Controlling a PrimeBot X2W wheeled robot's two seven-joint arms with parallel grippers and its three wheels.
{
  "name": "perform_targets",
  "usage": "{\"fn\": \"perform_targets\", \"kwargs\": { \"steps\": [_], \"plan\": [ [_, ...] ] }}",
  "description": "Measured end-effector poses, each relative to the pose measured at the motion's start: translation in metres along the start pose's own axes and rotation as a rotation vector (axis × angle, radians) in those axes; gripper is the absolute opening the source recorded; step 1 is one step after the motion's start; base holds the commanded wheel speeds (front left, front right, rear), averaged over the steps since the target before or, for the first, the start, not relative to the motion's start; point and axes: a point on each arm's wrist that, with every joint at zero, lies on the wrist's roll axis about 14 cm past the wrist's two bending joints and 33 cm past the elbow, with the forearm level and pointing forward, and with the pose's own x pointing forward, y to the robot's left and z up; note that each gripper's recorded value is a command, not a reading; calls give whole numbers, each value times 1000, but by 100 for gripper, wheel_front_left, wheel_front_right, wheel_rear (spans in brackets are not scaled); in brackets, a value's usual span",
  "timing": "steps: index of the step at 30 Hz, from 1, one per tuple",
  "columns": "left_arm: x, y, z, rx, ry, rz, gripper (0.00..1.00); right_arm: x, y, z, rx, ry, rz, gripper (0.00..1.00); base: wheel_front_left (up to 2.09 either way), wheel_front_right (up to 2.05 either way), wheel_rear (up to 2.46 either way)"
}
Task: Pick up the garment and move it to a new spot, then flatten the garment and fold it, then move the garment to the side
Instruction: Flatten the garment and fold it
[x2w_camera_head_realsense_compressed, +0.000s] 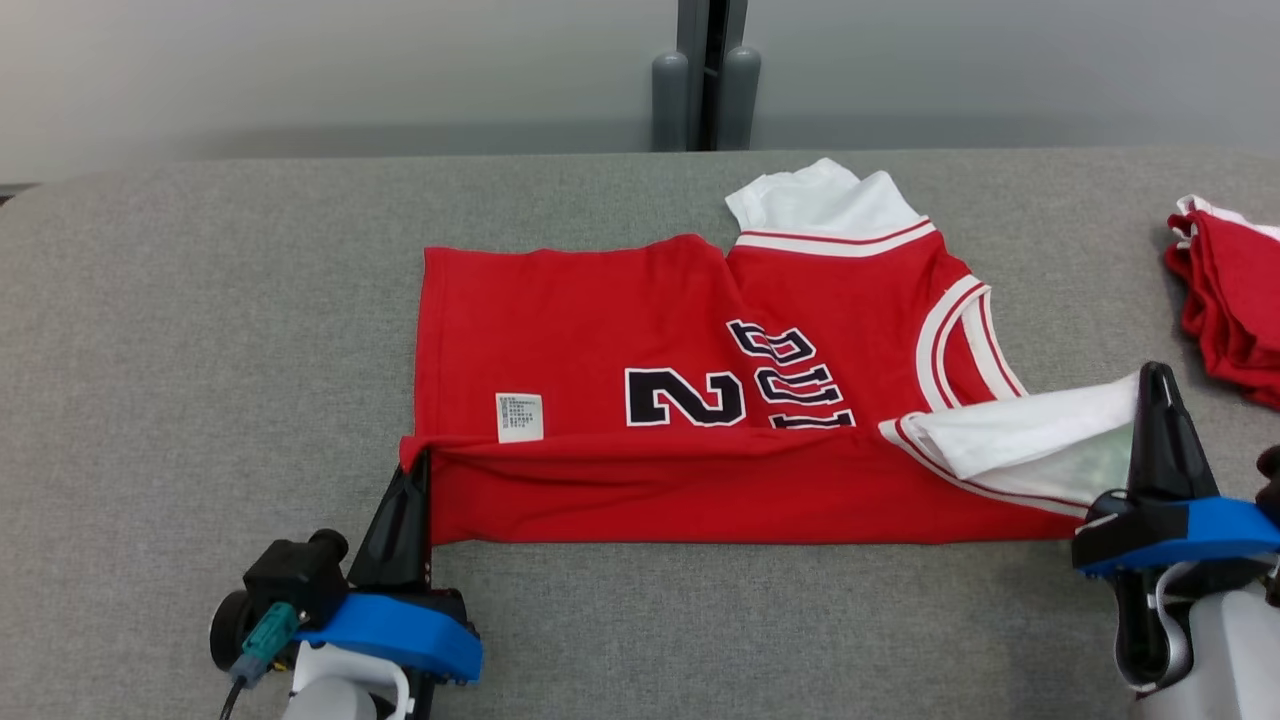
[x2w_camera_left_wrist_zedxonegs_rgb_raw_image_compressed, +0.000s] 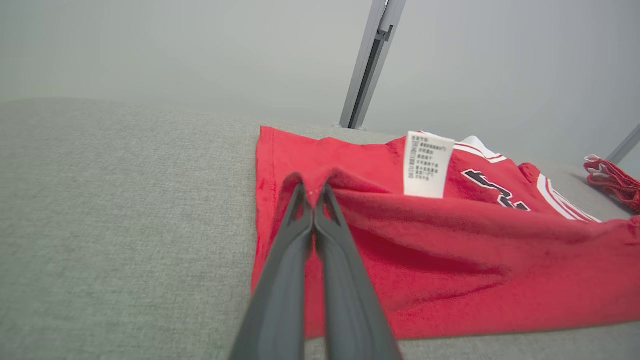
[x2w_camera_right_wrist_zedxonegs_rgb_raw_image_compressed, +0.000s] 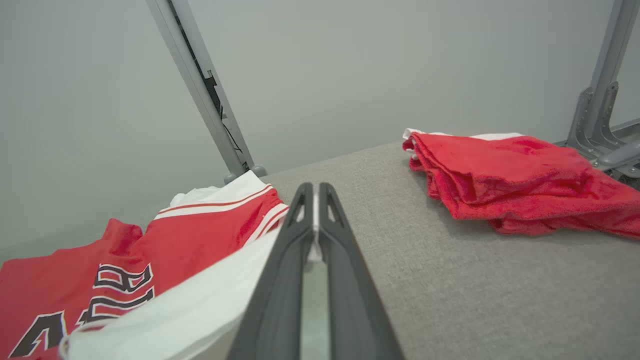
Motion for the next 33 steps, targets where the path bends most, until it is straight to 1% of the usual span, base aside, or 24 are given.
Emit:
{"fn": "perform_targets", "kwargs": {
  "steps": [4,8,13,15,16,17,18,24,28,33],
  "plan": [
    [15,4,-2,5,11,1,0,23,14,0,-35,2,38,0,0,0,0],
    [25,9,-7,11,27,8,0,41,21,-1,-63,4,55,0,0,0,0],
    [31,14,-9,17,33,18,0,49,23,-9,-118,33,70,0,0,0,0],
    [31,18,-8,15,32,31,0,50,22,-9,-121,35,65,0,0,0,0],
    [31,19,-7,16,30,36,21,50,20,-9,-120,37,58,5,0,0,0],
    [31,21,-6,16,26,40,86,49,17,-11,-117,45,49,48,0,0,0],
    [30,21,-4,19,23,42,100,48,15,-14,-113,56,39,100,0,0,0],
    [16,30,2,18,8,79,100,37,19,-9,-119,46,46,100,0,0,0],
    [-11,37,-12,5,44,123,100,13,19,-15,-132,64,59,100,0,0,0],
    [-46,34,-29,-12,87,151,100,-27,18,-34,-152,124,84,100,0,0,0]
  ]
}}
